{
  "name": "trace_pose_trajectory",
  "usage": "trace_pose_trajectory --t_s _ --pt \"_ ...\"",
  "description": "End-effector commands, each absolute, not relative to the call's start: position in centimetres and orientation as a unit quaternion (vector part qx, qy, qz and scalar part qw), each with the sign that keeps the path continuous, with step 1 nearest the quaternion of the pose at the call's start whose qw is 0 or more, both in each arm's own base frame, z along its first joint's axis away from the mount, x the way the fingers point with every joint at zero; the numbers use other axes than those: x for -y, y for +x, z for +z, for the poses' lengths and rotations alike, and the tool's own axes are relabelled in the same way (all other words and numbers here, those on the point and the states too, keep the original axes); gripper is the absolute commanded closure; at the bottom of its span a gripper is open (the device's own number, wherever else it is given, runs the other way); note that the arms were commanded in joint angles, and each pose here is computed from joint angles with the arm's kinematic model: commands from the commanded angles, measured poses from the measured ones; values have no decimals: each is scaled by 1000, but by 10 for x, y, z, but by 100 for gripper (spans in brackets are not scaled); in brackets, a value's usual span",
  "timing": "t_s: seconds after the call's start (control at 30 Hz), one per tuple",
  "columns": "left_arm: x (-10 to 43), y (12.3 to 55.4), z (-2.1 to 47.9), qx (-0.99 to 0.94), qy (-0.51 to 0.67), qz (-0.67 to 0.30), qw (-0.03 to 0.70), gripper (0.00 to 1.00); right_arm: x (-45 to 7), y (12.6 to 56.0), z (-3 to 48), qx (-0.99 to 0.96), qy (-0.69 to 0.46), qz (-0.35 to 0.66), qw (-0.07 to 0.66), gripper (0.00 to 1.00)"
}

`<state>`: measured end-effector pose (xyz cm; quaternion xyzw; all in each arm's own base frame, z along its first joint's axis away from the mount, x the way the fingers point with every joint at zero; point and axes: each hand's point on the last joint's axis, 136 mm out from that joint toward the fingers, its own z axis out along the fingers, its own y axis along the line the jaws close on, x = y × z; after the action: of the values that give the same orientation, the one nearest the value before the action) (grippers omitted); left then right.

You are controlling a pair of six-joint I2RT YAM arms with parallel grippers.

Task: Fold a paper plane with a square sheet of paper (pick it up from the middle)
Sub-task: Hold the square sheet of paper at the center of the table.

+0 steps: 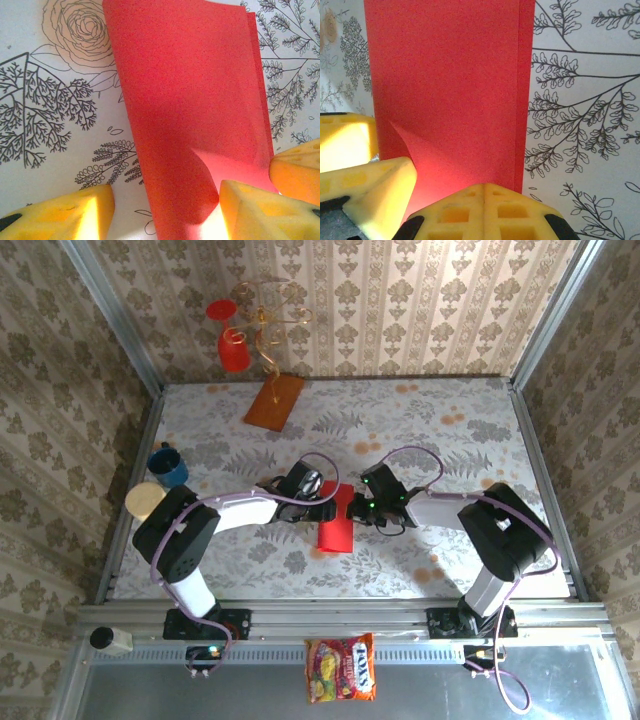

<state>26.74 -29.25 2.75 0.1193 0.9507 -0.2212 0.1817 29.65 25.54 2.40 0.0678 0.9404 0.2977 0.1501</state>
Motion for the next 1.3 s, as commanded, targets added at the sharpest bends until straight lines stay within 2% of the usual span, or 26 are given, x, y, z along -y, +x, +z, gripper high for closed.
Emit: trace_pose_trajectory --t_s 0.0,0.5,0.93,1.03,1.2,1.27 --pt "289 253 0 -958 132 -213 141 40 -258 295 19 -942 69 296 140 100" --pt "289 257 9 -957 131 -217 144 40 -253 288 5 -948 79 282 125 100" --pt "278 273 63 -949 124 -222 188 35 -249 285 0 -951 83 273 121 100" --pt "275 271 65 -950 128 -216 185 47 -249 284 -2 -951 84 273 120 100" --pt "279 267 65 -946 134 -233 181 81 -248 283 -3 -951 85 272 120 100" --pt "283 265 66 -943 138 -242 180 89 -248 283 -4 -951 84 272 120 100"
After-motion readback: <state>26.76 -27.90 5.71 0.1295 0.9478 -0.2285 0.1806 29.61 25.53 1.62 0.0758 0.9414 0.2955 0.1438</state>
